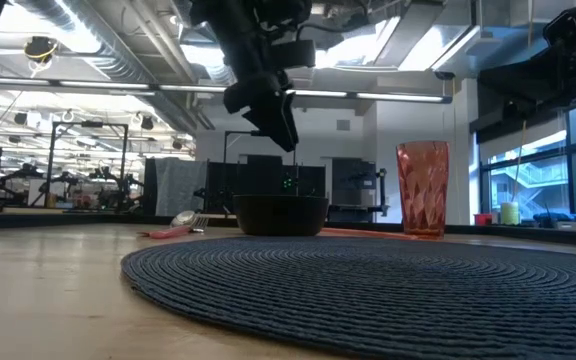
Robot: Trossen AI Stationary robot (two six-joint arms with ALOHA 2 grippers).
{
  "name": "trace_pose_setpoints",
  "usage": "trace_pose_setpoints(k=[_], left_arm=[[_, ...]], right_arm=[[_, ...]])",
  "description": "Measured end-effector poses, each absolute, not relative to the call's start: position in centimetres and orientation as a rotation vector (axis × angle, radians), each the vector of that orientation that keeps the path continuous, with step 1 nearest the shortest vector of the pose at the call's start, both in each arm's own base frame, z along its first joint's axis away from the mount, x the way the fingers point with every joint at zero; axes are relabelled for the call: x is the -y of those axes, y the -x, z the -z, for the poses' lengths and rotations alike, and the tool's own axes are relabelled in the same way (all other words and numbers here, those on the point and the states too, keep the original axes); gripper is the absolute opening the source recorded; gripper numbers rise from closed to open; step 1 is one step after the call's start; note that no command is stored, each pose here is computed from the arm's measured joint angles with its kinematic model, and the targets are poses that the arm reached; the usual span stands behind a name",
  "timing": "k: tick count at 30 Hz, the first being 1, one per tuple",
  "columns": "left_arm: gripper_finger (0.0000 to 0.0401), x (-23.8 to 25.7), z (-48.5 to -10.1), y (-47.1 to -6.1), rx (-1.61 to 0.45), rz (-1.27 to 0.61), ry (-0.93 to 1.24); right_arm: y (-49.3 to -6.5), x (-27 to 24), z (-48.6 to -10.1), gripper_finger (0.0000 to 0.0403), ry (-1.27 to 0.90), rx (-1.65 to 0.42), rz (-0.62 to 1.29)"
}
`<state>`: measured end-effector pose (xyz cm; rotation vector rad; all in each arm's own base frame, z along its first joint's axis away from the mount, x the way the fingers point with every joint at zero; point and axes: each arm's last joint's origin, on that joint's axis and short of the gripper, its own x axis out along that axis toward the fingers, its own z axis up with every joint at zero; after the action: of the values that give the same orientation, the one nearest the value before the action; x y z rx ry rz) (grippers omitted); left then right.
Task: Pick & Place Utensil
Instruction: Put the black bowl on the blue mat
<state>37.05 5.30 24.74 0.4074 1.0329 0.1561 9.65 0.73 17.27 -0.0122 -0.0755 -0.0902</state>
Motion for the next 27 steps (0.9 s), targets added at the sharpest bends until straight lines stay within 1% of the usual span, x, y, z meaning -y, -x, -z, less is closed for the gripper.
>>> trace_pose_setpoints(k=[6,12,18,21,27], left_arm=[[0.0228,-5.7,-24.6,-36.8,-1.048,-0.209,-0.326],[0.0228,-7.6,-23.6,-36.2,-1.111,-0.159,-0.161],[0.0228,-9.1,-21.5,-36.4,-1.173,-0.112,-0.074],[0.0228,-9.2,-20.5,-36.6,-1.202,-0.084,-0.072],[0.0228,-9.4,-19.3,-37.0,-1.238,-0.095,-0.086]], right_arm=[[-9.6,-0.7,-17.3,0.0011,-0.011,0.077,0.089],[-9.7,-0.7,-17.3,0.0011,-0.011,0.076,0.089],[-9.7,-0.7,-17.3,0.0011,-0.011,0.077,0.090],[-9.7,-0.7,-17.3,0.0011,-0.011,0.076,0.090],[-9.6,-0.7,-17.3,0.0011,-0.011,0.077,0.089]])
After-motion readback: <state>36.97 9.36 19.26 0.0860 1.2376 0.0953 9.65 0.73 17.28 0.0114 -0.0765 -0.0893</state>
